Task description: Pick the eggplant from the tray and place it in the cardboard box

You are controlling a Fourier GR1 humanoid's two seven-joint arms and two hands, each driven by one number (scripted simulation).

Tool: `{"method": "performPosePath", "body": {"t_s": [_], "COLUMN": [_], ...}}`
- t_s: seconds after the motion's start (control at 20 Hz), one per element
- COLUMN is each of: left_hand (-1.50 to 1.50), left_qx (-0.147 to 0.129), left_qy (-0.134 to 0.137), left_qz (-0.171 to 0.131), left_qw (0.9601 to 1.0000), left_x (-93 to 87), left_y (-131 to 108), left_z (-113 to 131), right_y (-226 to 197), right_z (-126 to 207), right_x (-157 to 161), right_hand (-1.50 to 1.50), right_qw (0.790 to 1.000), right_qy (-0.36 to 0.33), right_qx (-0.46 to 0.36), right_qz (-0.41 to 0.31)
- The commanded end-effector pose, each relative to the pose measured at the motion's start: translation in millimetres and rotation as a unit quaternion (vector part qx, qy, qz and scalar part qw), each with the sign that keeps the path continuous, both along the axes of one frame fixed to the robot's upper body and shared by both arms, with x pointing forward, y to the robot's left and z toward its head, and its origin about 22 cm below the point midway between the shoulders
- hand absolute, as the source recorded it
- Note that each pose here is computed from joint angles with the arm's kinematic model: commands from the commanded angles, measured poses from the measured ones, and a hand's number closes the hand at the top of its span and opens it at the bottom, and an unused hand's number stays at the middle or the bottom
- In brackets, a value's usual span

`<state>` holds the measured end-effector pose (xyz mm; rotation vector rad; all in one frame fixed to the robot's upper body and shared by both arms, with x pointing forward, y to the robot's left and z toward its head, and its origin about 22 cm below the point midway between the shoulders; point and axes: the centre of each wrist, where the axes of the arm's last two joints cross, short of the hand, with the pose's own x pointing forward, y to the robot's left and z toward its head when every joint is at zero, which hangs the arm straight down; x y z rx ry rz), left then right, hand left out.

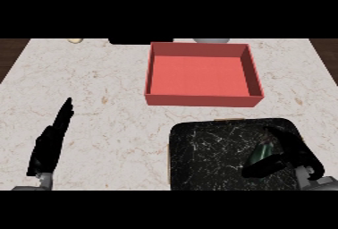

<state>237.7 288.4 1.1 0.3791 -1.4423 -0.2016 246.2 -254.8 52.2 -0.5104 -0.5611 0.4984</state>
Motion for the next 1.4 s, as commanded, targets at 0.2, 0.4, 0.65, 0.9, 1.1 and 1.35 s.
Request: {"method": "performPosePath", "body": {"t_s": [0.2,0.4,0.65,0.9,1.1,1.35], "left_hand": [0.00,0.00,0.00,0.00,0.00,0.00], "left_qx": [-0.002,-0.006,-0.002,-0.004,-0.009,-0.010], "left_qy": [0.007,0.003,-0.010,-0.027,-0.033,-0.036], "left_qz": [0.001,-0.002,-0.016,-0.058,-0.068,-0.069], "left_qw": [1.0000,1.0000,0.9998,0.9979,0.9971,0.9969], "left_x": [6.5,-6.8,-1.2,10.1,13.3,17.2], "left_y": [-10,2,-9,-23,-31,-30], "left_z": [11,6,1,16,18,20], "right_y": [14,-1,-27,3,-13,-48], "right_z": [1,-10,22,78,110,136], "right_x": [7,0,45,48,60,79], "right_hand": [1.50,1.50,1.50,1.50,1.50,1.50], "right_qw": [0.996,0.990,0.981,0.896,0.836,0.782], "right_qy": [0.025,0.001,-0.091,-0.229,-0.289,-0.361], "right_qx": [-0.089,-0.139,-0.152,-0.188,-0.205,-0.184], "right_qz": [-0.017,-0.019,0.073,0.330,0.420,0.473]}}
